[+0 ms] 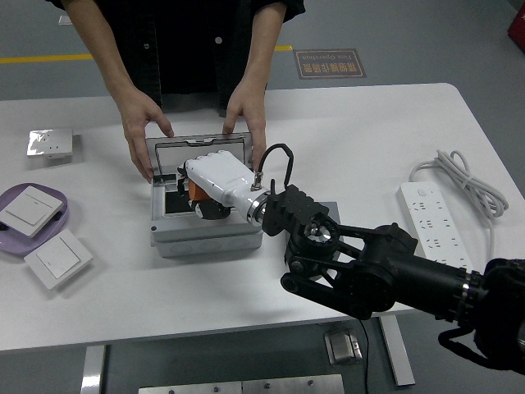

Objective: Pick up the cylinder from the cube,place it in the box,flap close box

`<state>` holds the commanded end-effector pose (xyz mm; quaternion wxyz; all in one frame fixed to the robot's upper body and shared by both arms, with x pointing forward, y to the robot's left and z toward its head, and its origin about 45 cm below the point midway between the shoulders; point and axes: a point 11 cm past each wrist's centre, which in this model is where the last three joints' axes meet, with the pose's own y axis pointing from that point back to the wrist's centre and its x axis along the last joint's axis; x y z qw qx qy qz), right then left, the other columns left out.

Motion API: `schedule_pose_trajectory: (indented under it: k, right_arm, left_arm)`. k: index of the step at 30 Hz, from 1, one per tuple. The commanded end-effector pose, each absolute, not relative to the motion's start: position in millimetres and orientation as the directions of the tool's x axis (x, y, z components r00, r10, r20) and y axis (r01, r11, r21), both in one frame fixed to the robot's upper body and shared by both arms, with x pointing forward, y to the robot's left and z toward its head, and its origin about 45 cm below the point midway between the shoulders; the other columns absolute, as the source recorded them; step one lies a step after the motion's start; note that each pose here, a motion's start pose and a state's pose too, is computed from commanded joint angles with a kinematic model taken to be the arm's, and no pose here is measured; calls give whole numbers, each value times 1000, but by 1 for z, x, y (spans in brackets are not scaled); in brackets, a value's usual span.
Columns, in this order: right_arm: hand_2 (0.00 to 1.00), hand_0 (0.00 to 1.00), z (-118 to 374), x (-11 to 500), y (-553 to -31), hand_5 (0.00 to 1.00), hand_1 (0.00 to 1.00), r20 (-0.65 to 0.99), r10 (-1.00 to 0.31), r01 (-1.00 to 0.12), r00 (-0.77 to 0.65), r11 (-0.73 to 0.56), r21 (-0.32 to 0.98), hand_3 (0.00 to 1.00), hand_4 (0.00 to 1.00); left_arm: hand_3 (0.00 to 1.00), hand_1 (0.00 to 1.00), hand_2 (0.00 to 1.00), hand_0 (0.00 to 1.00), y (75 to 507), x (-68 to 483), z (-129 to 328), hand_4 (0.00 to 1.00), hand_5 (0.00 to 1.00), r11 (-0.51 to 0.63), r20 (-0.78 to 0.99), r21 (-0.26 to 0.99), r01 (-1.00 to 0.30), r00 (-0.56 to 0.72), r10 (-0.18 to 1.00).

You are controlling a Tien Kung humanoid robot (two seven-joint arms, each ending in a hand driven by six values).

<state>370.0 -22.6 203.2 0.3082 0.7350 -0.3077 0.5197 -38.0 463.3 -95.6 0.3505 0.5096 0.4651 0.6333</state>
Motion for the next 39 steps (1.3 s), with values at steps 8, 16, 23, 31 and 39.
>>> schedule_pose_trajectory:
  k: [8, 16, 23, 31, 39]
  right_arm:
    - [737, 914, 198, 373, -27, 290, 766, 954, -126, -779, 271, -611, 140, 792, 771]
    - [740, 917, 196, 374, -31, 295, 767, 944, -161, -780, 288, -612, 134, 795, 828]
    - [736, 910, 211, 368, -45, 308, 762, 865, -354, -781, 356, -621, 67, 792, 857]
    - [670, 811, 268, 373, -69, 346, 690, 696, -588, -794, 413, -607, -41, 718, 820]
    - [639, 669, 285, 399, -78, 346, 628, 588, -662, -816, 465, -578, -5, 667, 766]
  left_arm:
    - [667, 628, 626, 614, 462, -36, -96, 745, 280, -319, 316, 947, 26, -234, 919]
    - [667, 629, 626, 614, 462, -34, -96, 744, 278, -318, 315, 948, 23, -233, 920]
    - [666, 629, 625, 614, 458, -34, -98, 743, 276, -312, 308, 950, 20, -234, 922]
    - [665, 629, 626, 614, 458, -34, -98, 739, 267, -311, 306, 950, 19, -235, 922]
    - [664, 629, 624, 614, 462, -30, -96, 739, 265, -318, 312, 948, 13, -232, 921]
